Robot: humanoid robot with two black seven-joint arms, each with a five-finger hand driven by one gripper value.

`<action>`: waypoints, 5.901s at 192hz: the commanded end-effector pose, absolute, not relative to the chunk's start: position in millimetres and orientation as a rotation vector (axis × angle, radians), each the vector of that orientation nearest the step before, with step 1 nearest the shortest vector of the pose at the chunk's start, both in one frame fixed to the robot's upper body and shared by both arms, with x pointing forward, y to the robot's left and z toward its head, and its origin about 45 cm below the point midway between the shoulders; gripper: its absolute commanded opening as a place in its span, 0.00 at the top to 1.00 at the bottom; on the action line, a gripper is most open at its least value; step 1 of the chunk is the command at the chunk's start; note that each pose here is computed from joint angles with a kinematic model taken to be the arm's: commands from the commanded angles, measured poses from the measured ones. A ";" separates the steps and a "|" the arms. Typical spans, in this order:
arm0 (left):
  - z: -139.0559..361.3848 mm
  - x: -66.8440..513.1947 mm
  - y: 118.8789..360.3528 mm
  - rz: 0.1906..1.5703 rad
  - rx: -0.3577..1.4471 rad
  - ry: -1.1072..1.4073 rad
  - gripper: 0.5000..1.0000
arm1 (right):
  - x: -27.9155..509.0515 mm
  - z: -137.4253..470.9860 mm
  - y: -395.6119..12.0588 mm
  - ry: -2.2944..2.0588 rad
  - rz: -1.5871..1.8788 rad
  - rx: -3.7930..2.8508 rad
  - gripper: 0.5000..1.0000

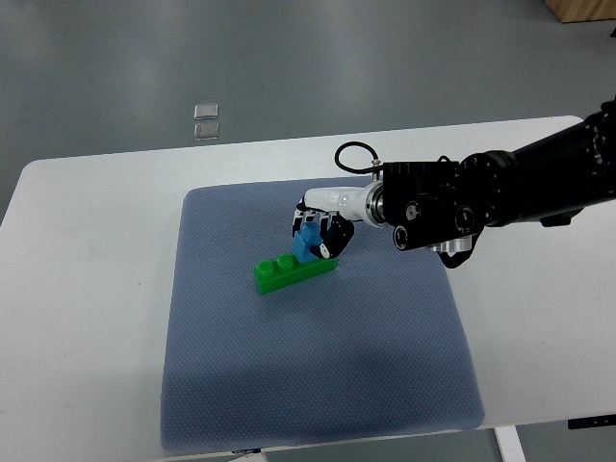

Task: Stack blue block on green block with right hand
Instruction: 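Lower the blue block onto the green block's studs and press down, then open the right hand and withdraw it away from the blocks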

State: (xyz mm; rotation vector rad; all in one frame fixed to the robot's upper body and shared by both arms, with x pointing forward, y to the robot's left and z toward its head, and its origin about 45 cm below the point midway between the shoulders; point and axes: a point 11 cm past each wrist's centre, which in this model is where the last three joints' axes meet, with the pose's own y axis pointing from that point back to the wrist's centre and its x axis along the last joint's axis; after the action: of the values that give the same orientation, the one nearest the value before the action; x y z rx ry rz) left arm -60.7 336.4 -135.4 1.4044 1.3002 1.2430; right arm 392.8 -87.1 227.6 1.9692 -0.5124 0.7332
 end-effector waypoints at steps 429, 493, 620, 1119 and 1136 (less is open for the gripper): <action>-135.4 -60.7 336.4 1.243 1.404 1.300 0.00 | 385.5 209.8 -89.4 -0.580 0.748 2.002 0.82; -135.4 -60.7 336.4 1.243 1.404 1.300 0.00 | 384.7 207.7 -89.8 -0.593 0.757 2.007 0.82; -135.4 -60.7 336.4 1.243 1.404 1.300 0.00 | 380.7 198.8 -93.8 -0.644 0.769 2.001 0.83; -135.4 -60.7 336.4 1.243 1.404 1.300 0.00 | 467.0 178.6 -260.0 -1.915 -1.012 2.682 0.16; -135.4 -60.7 336.4 1.243 1.404 1.300 0.00 | 466.5 177.1 -258.8 -1.915 -1.017 2.681 0.16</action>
State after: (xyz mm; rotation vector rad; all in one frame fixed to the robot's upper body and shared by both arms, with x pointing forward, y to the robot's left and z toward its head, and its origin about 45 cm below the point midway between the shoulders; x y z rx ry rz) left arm -60.7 336.4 -135.4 1.4045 1.3001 1.2429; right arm 467.0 -260.9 179.1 2.6806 -1.9160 -1.0120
